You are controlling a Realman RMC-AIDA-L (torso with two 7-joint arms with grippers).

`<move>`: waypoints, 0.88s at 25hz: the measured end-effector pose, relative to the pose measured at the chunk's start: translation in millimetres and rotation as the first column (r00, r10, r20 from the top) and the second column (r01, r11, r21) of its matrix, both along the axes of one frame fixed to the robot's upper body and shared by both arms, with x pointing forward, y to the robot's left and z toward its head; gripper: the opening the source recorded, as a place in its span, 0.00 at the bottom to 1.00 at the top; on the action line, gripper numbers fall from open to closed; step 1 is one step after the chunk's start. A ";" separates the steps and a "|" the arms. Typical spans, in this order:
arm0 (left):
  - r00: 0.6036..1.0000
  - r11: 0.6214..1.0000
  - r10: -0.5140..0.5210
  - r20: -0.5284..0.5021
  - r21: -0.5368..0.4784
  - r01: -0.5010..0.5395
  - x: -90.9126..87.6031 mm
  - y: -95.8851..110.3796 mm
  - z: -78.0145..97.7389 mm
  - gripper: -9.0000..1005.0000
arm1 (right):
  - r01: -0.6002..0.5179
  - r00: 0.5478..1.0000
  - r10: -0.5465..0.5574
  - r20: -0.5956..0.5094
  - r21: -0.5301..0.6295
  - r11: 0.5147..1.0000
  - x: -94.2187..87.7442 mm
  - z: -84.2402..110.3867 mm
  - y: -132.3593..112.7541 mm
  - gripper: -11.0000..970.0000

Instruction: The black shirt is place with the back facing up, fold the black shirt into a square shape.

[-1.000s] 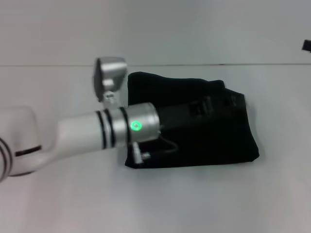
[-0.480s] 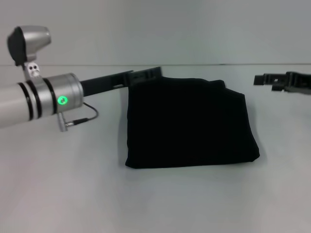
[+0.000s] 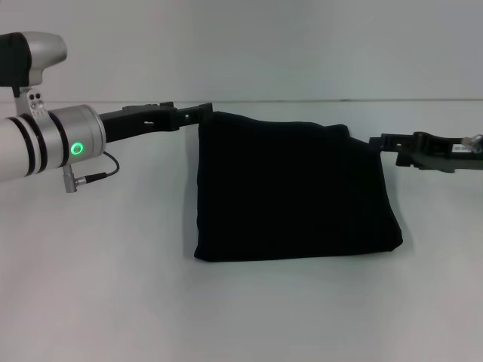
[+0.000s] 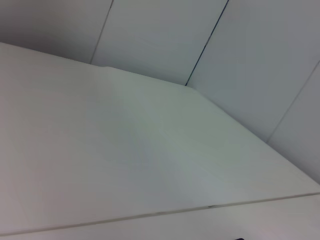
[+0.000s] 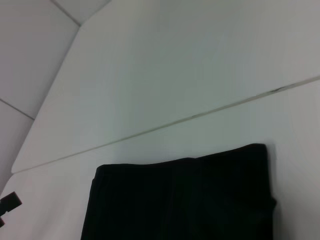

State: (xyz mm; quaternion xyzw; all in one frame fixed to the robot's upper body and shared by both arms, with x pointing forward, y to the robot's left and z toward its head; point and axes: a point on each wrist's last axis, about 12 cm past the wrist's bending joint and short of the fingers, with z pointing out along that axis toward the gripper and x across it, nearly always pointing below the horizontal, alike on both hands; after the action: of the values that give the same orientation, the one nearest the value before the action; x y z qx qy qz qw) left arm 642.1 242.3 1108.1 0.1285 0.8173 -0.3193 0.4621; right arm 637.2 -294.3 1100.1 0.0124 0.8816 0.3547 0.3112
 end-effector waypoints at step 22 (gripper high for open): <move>1.000 1.000 0.024 -0.006 0.001 -0.024 -1.5 1.0 -4.2 0.94 | 0.081 0.997 -0.081 0.004 -0.012 0.997 12.8 -8.5 25.8 0.92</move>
State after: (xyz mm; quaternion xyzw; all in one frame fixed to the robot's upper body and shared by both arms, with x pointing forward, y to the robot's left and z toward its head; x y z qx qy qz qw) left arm 640.6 243.3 1104.0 0.1180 0.8202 -0.3139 0.4635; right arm 650.0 -268.4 1091.6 0.0459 0.8820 0.3365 0.3268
